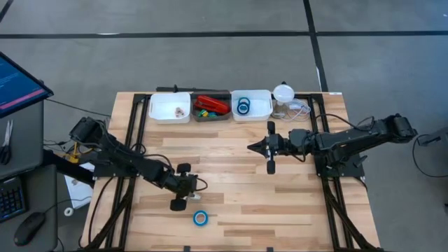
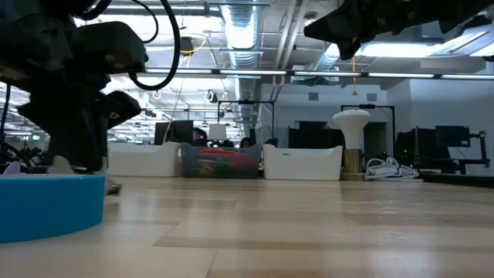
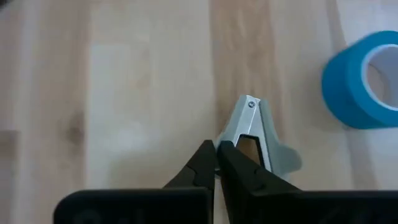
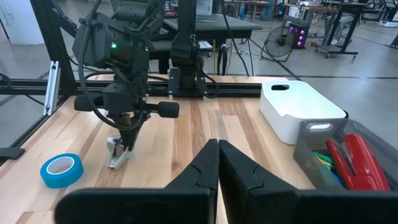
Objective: Pick and place Stapler, Stapler remover, tape
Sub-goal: Put the gray staple remover into the left white bin
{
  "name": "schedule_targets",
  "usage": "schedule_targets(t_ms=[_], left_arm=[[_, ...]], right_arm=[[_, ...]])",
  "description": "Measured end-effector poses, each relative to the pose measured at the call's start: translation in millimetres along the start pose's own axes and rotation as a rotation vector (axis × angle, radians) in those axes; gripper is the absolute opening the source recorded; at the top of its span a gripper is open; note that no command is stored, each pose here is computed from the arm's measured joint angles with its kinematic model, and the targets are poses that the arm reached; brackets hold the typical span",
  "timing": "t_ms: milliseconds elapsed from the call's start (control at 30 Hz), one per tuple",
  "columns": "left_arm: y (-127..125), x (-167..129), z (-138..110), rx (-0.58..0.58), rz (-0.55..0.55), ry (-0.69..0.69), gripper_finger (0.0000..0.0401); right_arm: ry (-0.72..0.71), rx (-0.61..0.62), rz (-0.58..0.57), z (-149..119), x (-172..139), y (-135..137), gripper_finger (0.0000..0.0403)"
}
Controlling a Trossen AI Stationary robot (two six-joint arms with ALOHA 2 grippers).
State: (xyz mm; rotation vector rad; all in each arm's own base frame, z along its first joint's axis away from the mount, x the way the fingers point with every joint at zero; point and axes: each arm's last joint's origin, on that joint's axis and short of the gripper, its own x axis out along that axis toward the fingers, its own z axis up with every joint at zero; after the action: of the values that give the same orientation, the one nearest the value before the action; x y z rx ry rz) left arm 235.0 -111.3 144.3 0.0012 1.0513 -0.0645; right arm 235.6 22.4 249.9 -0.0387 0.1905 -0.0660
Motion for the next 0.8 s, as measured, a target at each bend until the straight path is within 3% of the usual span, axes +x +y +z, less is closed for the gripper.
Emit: schedule_targets(t_ms=[167, 367, 633, 800], left_arm=[[10.5, -9.3, 5.6, 0.008, 0.088, -0.06, 0.0001], [28.7, -43.7, 17.1, 0.022, 0.255, -0.225, 0.0001], [62.9, -97.4, 19.3, -0.021, 0.614, -0.395, 0.0001], [89.5, -118.8, 14.9, -0.094, 0.841, -0.403, 0.0001]], right_arm=[[0.004, -0.001, 0.0, -0.4, 0.0, 0.0, 0.0001], [0.008, -0.002, -0.001, -0.8, 0.0, -0.2, 0.0001], [0.009, -0.002, -0.001, -0.9, 0.0, -0.2, 0.0001], [0.011, -0.002, -0.001, -1.1, 0.0, -0.2, 0.0001]])
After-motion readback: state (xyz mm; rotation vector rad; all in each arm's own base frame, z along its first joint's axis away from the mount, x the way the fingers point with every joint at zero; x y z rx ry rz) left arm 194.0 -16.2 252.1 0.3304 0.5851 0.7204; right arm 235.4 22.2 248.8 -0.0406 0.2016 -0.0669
